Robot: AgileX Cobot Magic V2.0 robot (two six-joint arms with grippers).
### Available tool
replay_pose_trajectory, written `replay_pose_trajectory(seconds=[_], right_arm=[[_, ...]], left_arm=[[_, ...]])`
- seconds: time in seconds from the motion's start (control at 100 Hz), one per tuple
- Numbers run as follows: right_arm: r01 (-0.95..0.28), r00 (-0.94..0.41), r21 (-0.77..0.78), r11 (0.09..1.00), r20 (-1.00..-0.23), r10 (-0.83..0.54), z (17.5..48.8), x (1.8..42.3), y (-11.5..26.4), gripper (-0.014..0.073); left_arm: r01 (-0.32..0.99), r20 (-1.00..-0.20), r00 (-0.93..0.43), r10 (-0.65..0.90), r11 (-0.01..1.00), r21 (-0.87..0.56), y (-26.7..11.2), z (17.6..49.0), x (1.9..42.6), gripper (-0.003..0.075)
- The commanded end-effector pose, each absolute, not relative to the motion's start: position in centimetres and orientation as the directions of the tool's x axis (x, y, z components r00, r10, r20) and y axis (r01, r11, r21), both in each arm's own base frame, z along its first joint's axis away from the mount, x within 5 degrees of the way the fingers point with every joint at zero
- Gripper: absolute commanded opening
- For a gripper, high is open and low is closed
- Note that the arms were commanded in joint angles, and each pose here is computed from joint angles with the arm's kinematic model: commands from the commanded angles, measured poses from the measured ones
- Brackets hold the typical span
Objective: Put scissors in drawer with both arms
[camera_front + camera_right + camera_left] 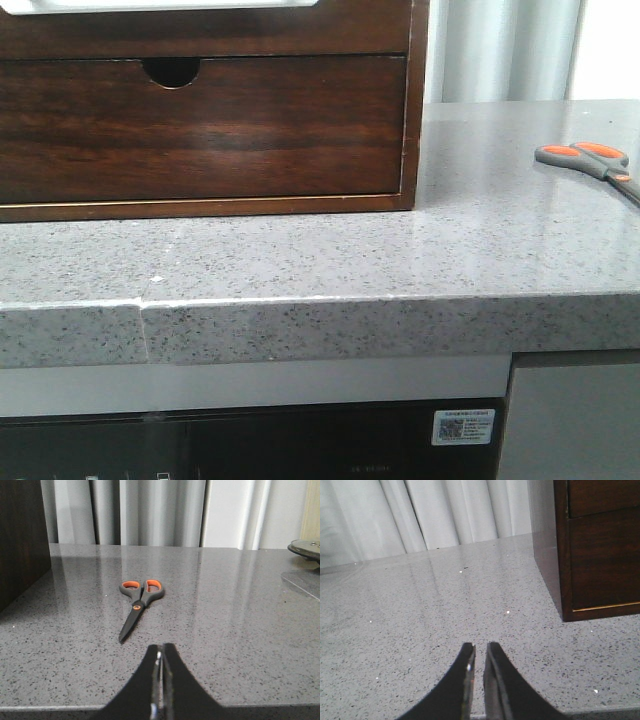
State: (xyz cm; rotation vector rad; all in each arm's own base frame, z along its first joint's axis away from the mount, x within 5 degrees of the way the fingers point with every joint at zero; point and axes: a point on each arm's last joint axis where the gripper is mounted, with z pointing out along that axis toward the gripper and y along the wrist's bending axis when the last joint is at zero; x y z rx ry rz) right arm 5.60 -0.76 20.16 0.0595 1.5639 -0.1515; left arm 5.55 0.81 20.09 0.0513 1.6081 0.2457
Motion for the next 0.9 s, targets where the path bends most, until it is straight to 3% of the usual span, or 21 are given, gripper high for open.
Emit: replay_pose_trajectory(seconds=[0.0,0.29,0.47,0.7,0.89], right_arm=[[0.144,0.076,-0.074,0.987,-0.993,-0.085,20.5,5.5,-0.8,-0.0106],[0.144,0.077,-0.074,0.987,-0.993,-0.086,20.5,5.5,-0.8,-0.0106],[0.14,0.12,-0.015,0.99,-0.992,-0.032,22.2,5.2,-0.7,-0.0106],[0.12,0.008,-0.018,0.993,-1.0,-0.019,25.2,5.7,-0.7,-0.0106],[0.114,-0.055,-0.017,0.993,-0.998,-0.011,27.8,6.8,-0.8,-0.0106]], left_arm=[[-0.117,-0.983,0.048,0.176,0.978,0.17,0.6,20.5,5.4,0.0003],[-0.114,-0.986,0.074,0.15,0.983,0.141,0.6,20.8,5.3,0.0003],[-0.118,-0.978,0.177,0.109,0.989,0.089,0.5,24.2,4.7,0.0003],[-0.127,-0.991,0.087,0.099,0.988,0.088,0.7,28.2,5.3,0.0003],[-0.116,-0.99,0.102,0.102,0.989,0.09,0.7,29.7,6.7,0.0003]])
